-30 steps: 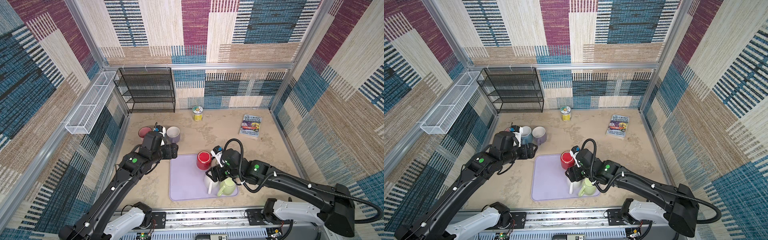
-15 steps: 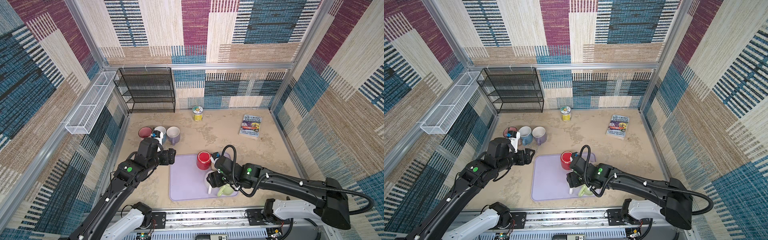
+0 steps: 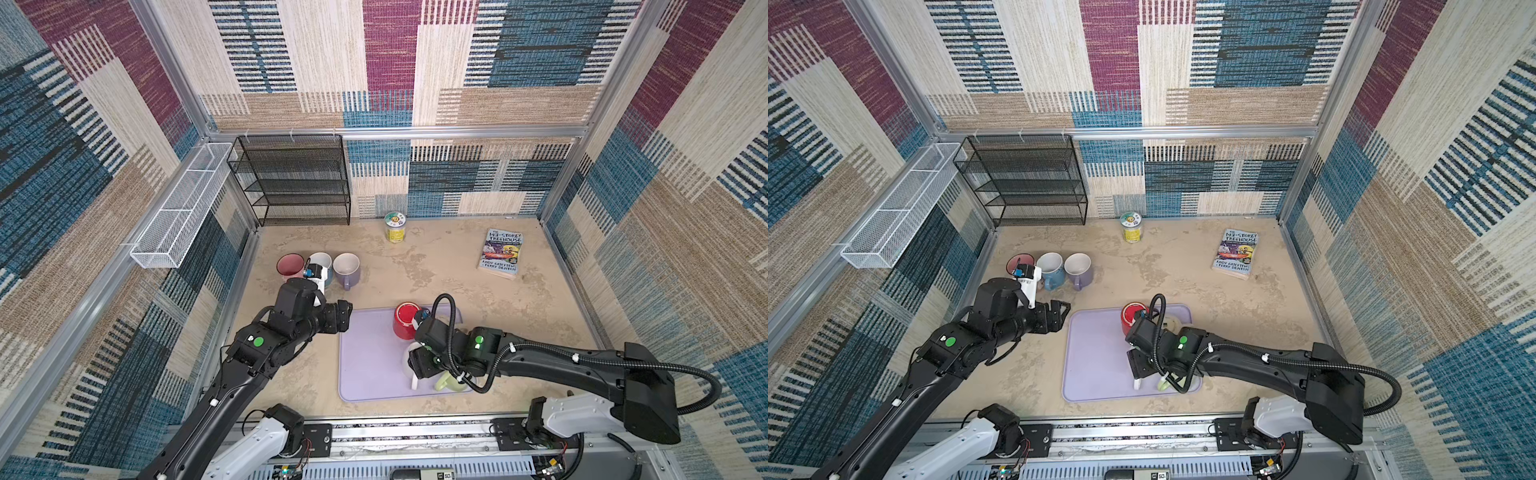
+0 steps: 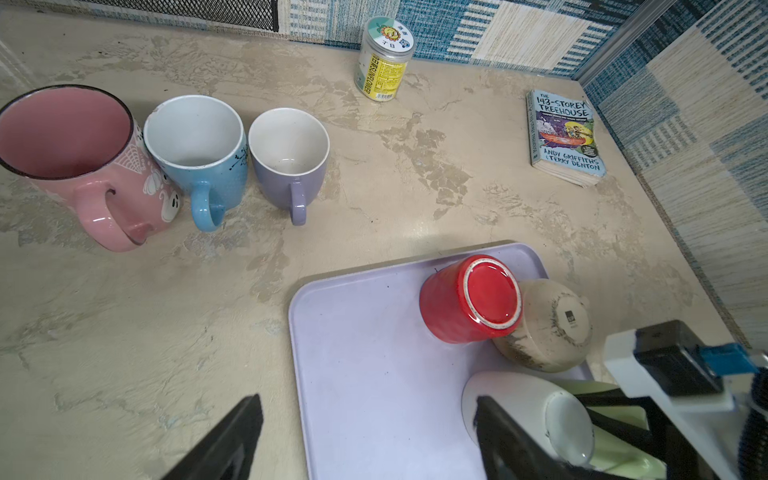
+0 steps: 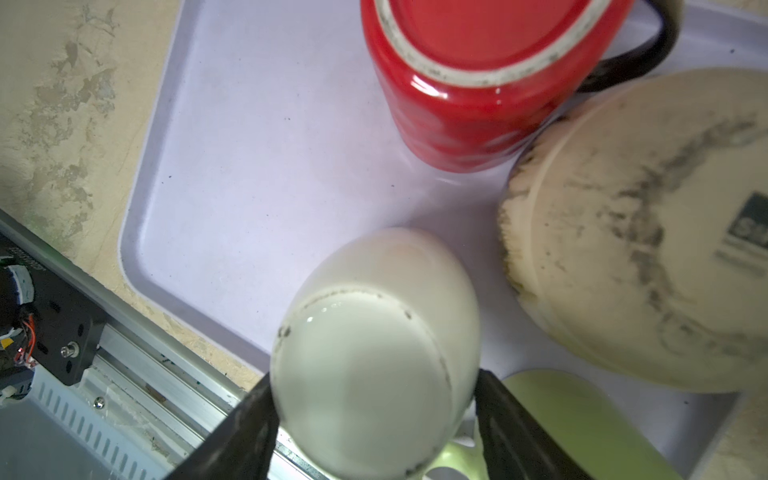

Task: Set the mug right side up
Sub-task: 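Close the right gripper on the upside-down white mug's base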

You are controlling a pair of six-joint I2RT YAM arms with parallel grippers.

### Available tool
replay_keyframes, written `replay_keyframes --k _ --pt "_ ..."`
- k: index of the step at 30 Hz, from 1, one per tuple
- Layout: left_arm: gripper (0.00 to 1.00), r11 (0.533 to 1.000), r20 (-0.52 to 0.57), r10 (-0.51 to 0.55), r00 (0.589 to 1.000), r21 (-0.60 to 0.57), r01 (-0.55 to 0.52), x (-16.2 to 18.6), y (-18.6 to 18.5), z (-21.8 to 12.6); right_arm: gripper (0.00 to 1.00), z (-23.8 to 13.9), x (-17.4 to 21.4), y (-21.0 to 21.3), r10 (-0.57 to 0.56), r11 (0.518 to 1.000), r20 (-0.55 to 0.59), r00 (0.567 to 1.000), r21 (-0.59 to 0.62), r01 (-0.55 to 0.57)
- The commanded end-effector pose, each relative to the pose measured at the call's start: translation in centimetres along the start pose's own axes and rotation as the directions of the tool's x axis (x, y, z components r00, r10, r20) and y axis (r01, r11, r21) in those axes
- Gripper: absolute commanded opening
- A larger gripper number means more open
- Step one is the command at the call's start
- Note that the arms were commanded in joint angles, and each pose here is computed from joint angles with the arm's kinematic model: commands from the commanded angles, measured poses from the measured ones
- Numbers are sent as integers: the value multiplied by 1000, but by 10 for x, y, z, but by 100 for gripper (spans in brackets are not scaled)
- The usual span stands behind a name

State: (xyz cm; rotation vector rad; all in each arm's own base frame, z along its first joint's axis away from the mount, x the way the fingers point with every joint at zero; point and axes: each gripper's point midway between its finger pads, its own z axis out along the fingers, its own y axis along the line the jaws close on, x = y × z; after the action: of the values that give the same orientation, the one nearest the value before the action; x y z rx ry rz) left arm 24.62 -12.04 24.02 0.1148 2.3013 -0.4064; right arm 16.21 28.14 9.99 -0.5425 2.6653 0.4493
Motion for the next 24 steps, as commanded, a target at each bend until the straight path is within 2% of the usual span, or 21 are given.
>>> replay_keyframes --k 1,8,17,24 --pt "85 1000 12 19 1000 9 -19 -1 -1 -1 70 3 -5 5 -8 1000 9 1000 -10 8" --pt "85 1000 18 20 1000 6 -20 -2 0 -2 67 11 -9 14 -41 999 -2 999 -22 41" --pt "85 1000 18 25 1000 -1 -25 -1 1 -2 75 22 -11 17 -72 997 -19 997 -10 72" --pt "85 1000 14 26 1000 -4 -26 -1 2 0 68 24 -7 14 -85 996 -31 996 -2 85"
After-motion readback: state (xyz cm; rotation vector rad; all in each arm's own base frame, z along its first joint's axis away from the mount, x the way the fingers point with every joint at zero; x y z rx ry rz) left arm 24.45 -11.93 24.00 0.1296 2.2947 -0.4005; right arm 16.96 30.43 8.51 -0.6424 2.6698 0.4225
